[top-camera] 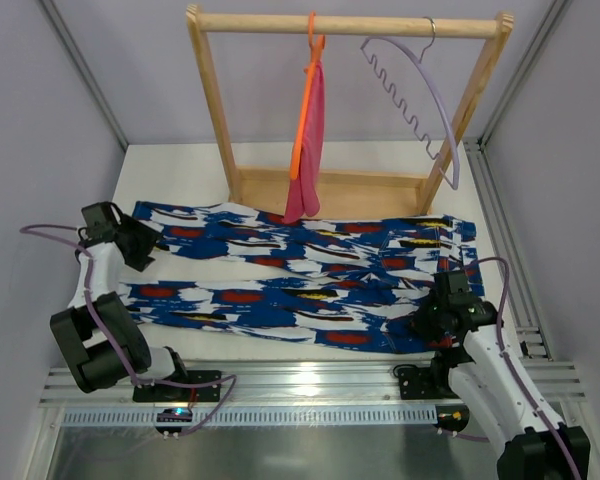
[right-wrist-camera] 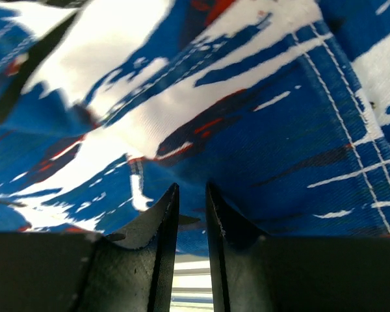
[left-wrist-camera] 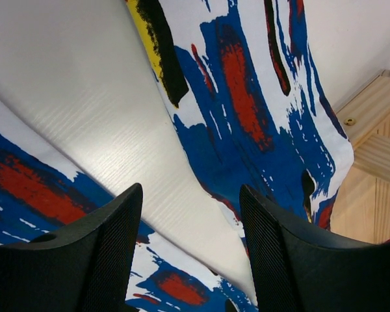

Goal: Place the trousers on the hanger
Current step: Fold the trousers

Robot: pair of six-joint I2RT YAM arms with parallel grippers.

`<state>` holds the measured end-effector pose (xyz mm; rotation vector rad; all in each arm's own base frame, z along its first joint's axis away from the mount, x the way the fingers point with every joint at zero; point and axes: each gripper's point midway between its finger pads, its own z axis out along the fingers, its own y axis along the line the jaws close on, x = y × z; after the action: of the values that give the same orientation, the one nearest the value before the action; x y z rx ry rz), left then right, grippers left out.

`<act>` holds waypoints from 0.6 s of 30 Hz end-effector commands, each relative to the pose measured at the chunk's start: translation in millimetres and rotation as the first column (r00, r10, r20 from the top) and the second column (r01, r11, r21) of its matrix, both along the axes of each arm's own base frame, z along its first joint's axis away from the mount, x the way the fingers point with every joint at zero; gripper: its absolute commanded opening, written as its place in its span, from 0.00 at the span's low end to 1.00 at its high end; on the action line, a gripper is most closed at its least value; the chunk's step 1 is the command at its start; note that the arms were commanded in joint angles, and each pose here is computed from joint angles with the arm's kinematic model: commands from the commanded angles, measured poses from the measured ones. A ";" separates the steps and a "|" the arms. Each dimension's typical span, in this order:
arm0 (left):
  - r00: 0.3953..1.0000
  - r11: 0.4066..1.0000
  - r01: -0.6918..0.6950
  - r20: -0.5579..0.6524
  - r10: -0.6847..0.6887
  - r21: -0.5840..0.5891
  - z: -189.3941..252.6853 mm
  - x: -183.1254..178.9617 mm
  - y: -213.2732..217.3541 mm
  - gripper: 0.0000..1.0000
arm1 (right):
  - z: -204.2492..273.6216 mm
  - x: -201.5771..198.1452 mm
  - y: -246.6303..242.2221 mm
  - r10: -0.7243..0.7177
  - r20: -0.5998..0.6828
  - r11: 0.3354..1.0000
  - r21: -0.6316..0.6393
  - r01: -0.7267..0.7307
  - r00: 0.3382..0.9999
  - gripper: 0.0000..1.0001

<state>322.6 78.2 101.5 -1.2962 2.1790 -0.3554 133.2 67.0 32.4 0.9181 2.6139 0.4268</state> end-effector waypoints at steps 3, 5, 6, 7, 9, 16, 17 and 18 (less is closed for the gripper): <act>0.999 0.998 0.010 0.048 -0.008 -0.054 -3.3 11.1 -8.9 0.62 | -11.5 23.2 -9.8 -0.088 -0.016 0.995 -0.055 0.087 0.996 0.26; 0.999 0.998 0.015 0.051 -0.012 -0.058 -3.6 13.3 -9.9 0.62 | -11.2 26.3 -10.9 -0.099 -0.040 0.993 -0.066 0.096 0.994 0.26; 0.998 0.998 0.017 0.057 -0.013 -0.062 -3.0 14.6 -9.9 0.62 | -11.9 26.3 -10.9 -0.099 -0.057 0.993 -0.069 0.095 0.993 0.26; 0.998 0.998 0.022 0.067 -0.018 -0.061 -1.6 16.4 -10.2 0.62 | -3.4 32.6 -10.9 -0.094 -0.035 0.993 -0.071 0.091 0.995 0.26; 0.996 0.998 0.027 0.084 -0.022 -0.056 4.7 20.4 -9.6 0.63 | 11.6 37.0 -13.6 -0.091 0.010 0.993 -0.081 0.091 0.996 0.27; 0.992 1.000 0.020 0.125 -0.019 -0.006 36.0 33.2 -0.7 0.64 | 86.3 76.0 -57.9 -0.178 0.221 0.936 -0.264 0.234 0.959 0.50; 0.992 1.000 0.018 0.123 -0.017 -0.006 37.8 36.6 0.3 0.64 | 93.2 81.3 -70.7 -0.224 0.245 0.908 -0.299 0.293 0.943 0.51; 0.994 1.000 0.021 0.111 -0.020 -0.012 39.2 37.4 -0.9 0.64 | 100.4 86.8 -77.0 -0.254 0.262 0.893 -0.305 0.330 0.931 0.53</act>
<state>342.5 74.6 115.6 -1.2725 2.1427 -0.4286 205.3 26.9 107.2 0.9751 2.3551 0.1822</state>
